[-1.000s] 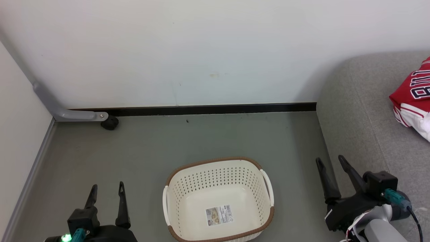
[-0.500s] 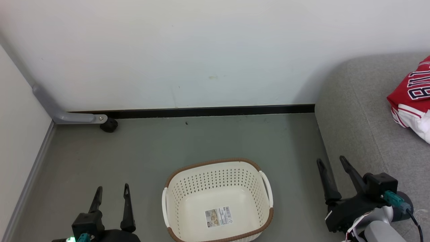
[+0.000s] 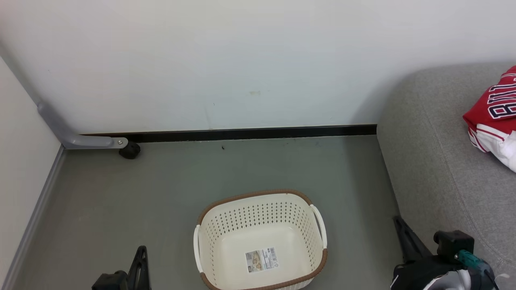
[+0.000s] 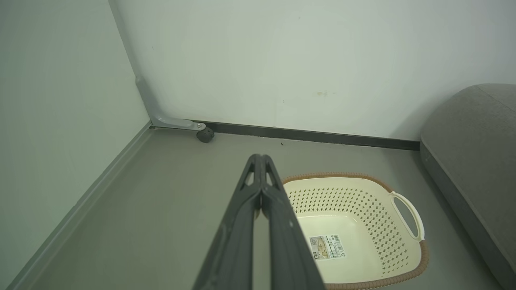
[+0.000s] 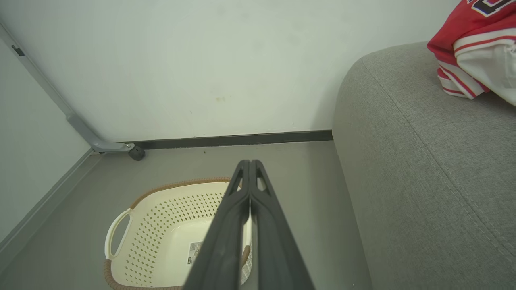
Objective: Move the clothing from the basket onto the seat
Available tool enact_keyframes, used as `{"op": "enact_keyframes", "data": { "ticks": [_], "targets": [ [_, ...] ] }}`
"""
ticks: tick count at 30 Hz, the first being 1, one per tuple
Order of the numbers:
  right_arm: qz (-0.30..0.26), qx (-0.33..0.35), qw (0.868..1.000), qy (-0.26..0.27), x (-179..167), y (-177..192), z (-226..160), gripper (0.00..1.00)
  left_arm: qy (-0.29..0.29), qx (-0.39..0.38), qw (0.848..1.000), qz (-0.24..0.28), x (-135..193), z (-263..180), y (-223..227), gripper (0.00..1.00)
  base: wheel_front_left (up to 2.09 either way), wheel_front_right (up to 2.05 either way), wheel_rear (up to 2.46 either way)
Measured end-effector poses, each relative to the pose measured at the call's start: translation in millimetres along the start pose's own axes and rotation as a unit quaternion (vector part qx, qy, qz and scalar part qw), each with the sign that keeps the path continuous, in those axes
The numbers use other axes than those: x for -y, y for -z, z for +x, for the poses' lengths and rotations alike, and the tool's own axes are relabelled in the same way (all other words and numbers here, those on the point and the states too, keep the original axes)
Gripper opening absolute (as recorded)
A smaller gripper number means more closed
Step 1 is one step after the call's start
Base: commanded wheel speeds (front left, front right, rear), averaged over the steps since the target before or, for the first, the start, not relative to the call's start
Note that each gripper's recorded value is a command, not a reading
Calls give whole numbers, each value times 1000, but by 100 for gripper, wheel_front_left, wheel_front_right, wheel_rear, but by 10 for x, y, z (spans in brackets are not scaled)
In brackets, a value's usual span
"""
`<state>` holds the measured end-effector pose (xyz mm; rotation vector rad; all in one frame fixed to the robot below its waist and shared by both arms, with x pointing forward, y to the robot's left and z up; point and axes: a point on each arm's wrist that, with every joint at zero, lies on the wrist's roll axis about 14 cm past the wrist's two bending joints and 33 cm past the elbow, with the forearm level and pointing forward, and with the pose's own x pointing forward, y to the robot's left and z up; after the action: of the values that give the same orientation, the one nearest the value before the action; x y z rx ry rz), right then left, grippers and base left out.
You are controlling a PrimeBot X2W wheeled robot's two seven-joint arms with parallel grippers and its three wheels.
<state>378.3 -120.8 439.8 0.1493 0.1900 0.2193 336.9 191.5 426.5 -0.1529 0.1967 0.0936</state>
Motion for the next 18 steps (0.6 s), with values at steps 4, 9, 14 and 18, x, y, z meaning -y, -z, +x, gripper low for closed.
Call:
{"op": "enact_keyframes", "data": {
  "ticks": [4, 9, 14, 18],
  "targets": [
    [21, -1, 1000, 14, 71, -15, 2, 0, -4, -8, 1000, -19, -21, 7, 19, 0, 0, 0, 0],
    [62, -2, 998, 28, 131, -28, 2, 0, -12, -19, 998, -59, -54, 16, 46, 0, 0, 0, 0],
    [100, 0, 994, 38, 172, -53, 6, 0, -17, -28, 995, -98, -59, 26, 65, 0, 0, 0, 0],
    [130, 0, 990, 47, 212, -70, 6, 0, -19, -34, 991, -125, -65, 32, 76, 0, 0, 0, 0]
  ]
}}
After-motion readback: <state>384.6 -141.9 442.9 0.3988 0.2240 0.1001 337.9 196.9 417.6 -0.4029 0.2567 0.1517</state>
